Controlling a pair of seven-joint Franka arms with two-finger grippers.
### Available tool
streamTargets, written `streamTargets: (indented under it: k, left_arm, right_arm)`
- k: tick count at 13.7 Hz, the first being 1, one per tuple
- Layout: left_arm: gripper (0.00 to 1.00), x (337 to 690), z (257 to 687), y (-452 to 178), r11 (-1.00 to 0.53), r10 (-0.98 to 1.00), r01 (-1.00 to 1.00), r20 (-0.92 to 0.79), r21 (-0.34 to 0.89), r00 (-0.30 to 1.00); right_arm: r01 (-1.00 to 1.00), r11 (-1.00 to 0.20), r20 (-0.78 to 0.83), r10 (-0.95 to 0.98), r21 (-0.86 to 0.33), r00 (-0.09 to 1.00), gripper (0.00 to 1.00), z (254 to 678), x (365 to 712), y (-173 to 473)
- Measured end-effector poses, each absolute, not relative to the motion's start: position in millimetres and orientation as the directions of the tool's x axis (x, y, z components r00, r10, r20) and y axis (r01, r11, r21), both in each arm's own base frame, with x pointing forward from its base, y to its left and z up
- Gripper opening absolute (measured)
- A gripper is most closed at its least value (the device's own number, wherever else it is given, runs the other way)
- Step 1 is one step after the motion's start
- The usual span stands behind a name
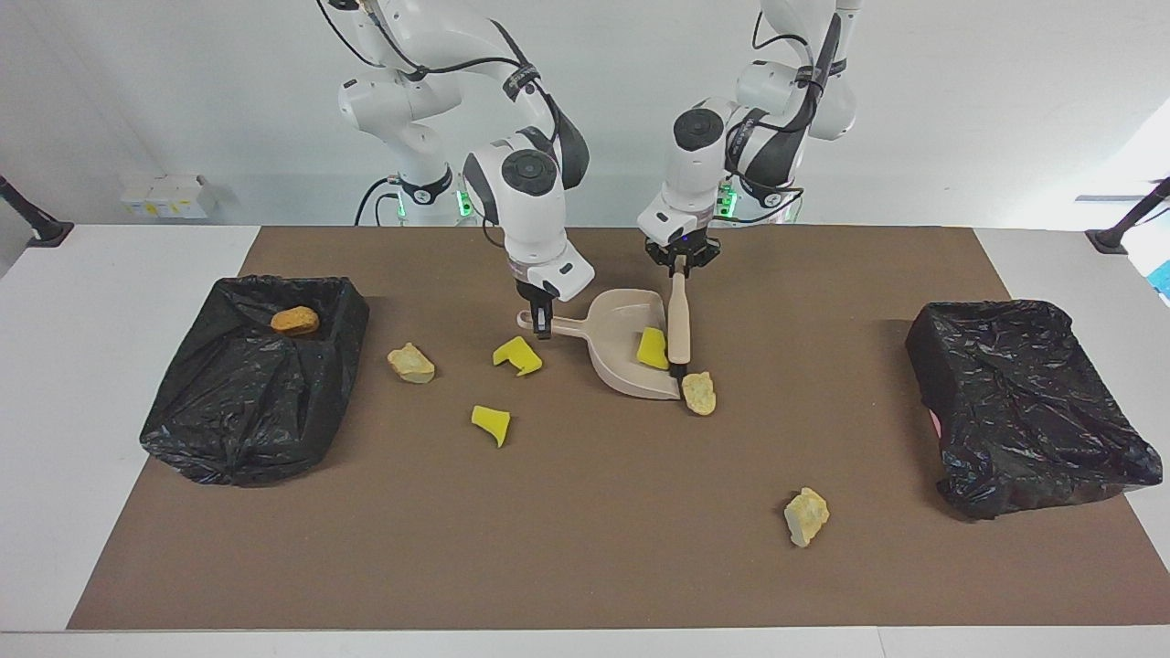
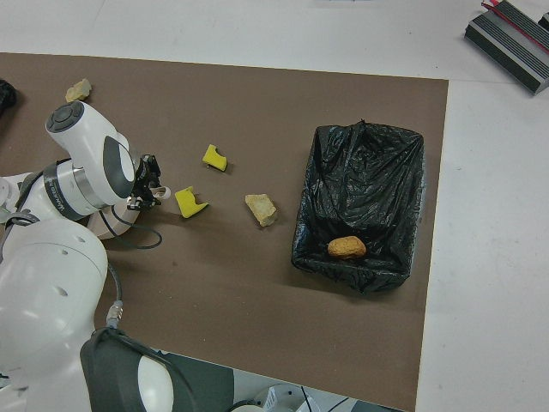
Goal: Sweep and dump trash in bin
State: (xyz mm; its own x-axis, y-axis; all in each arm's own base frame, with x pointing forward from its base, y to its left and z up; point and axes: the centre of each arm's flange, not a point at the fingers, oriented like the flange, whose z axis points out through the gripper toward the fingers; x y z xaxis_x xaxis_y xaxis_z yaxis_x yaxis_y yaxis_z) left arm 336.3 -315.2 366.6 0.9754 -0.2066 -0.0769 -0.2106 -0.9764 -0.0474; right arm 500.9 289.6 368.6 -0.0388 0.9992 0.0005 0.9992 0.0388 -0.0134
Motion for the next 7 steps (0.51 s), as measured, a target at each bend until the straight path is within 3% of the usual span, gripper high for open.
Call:
streamTargets:
  k: [4, 7]
  left_arm:
    - [0.26, 346.4, 395.3, -321.5, -0.977, -0.201, -0.207, -0.095, -0.056, 0.975]
    - [0.26, 377.8, 415.1, -308.7, -0.981, -0.184, -0.188, -0.08, -0.041, 0.98]
  right_arm:
    - [0.999, 0.037, 0.0, 0.999, -0.014, -0.037, 0.32, 368.0, 501.2, 289.1]
    - [0.999, 0.034, -0.002, 0.999, -0.017, -0.034, 0.32, 365.7, 502.2, 288.4]
